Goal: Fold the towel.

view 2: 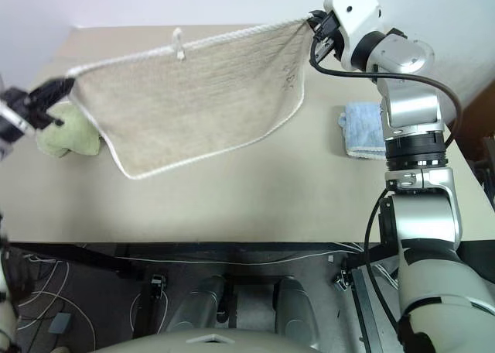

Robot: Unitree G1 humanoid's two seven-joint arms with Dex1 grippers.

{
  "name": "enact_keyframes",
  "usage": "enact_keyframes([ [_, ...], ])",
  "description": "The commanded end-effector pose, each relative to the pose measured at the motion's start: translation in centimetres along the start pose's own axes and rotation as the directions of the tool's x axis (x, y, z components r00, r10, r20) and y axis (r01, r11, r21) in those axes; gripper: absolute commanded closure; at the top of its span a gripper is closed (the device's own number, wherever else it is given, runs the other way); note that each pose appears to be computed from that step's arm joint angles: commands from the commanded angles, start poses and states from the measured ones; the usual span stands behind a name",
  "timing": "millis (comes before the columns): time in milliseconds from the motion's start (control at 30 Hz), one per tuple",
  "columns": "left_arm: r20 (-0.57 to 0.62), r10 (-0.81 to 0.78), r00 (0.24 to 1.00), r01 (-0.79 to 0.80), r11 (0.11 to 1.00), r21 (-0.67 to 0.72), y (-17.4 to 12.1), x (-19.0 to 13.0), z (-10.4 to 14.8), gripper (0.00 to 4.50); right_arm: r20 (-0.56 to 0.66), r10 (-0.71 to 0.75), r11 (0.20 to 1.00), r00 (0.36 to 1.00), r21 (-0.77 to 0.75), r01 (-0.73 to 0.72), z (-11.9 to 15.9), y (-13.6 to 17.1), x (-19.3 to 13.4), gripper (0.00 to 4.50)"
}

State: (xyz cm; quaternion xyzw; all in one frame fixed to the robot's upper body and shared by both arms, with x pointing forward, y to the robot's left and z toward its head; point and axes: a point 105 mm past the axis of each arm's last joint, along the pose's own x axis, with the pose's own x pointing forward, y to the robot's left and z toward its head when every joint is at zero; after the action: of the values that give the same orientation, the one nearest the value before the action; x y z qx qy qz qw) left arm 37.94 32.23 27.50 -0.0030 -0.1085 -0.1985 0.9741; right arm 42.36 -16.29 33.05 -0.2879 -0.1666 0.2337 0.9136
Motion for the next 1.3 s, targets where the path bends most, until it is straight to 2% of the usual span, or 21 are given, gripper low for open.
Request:
enact_keyframes([
  [33, 0.052, 0.082, 0.995, -0.087, 0.991, 0.103, 1.8, 1.7, 2.9, 4.49, 0.075, -0.096, 0.994, 0.993, -0.046, 0.1, 2.5, -2.4, 0.0, 4.5],
  [200, 0.109, 0.183, 0.977, -0.2, 0.966, 0.167, 2.7, 3.6, 7.3, 4.49, 0.109, -0.14, 0.986, 0.984, -0.08, 0.149, 3.6, -3.7, -0.7, 4.5],
  [333, 0.075, 0.181, 0.981, -0.194, 0.953, 0.233, 2.7, 3.7, 7.6, 4.49, 0.094, -0.065, 0.993, 0.993, -0.091, 0.074, 2.9, -2.5, -2.5, 4.5],
  [600, -0.163, 0.051, 0.985, -0.009, 0.969, 0.247, 2.9, 0.9, 2.3, 4.49, 0.0, 0.159, 0.986, 0.987, -0.043, -0.159, 0.9, 2.3, -6.6, 4.5],
  [700, -0.333, -0.044, 0.942, 0.119, 0.971, 0.209, 2.8, -1.9, -1.4, 4.49, -0.05, 0.247, 0.969, 0.968, -0.003, -0.247, 0.0, 4.2, -8.3, 4.5],
  [767, -0.407, -0.105, 0.907, 0.185, 0.969, 0.164, 2.6, -3.6, -2.9, 4.49, -0.098, 0.298, 0.954, 0.949, 0.009, -0.299, -0.7, 5.2, -9.4, 4.5],
  [1033, -0.593, -0.231, 0.771, 0.317, 0.948, 0.042, 2.2, -9.3, -6.3, 4.49, -0.273, 0.525, 0.848, 0.806, 0.097, -0.52, -3.4, 8.6, -14.5, 4.5],
  [1167, -0.65, -0.255, 0.716, 0.344, 0.939, 0.01, 1.9, -11.4, -7.0, 4.49, -0.304, 0.604, 0.794, 0.737, 0.149, -0.589, -4.0, 9.8, -16.4, 4.5],
  [1300, -0.755, -0.208, 0.622, 0.341, 0.94, 0.022, 2.5, -14.3, -8.8, 4.49, -0.301, 0.668, 0.737, 0.68, 0.147, -0.659, -4.3, 10.7, -17.9, 4.5],
])
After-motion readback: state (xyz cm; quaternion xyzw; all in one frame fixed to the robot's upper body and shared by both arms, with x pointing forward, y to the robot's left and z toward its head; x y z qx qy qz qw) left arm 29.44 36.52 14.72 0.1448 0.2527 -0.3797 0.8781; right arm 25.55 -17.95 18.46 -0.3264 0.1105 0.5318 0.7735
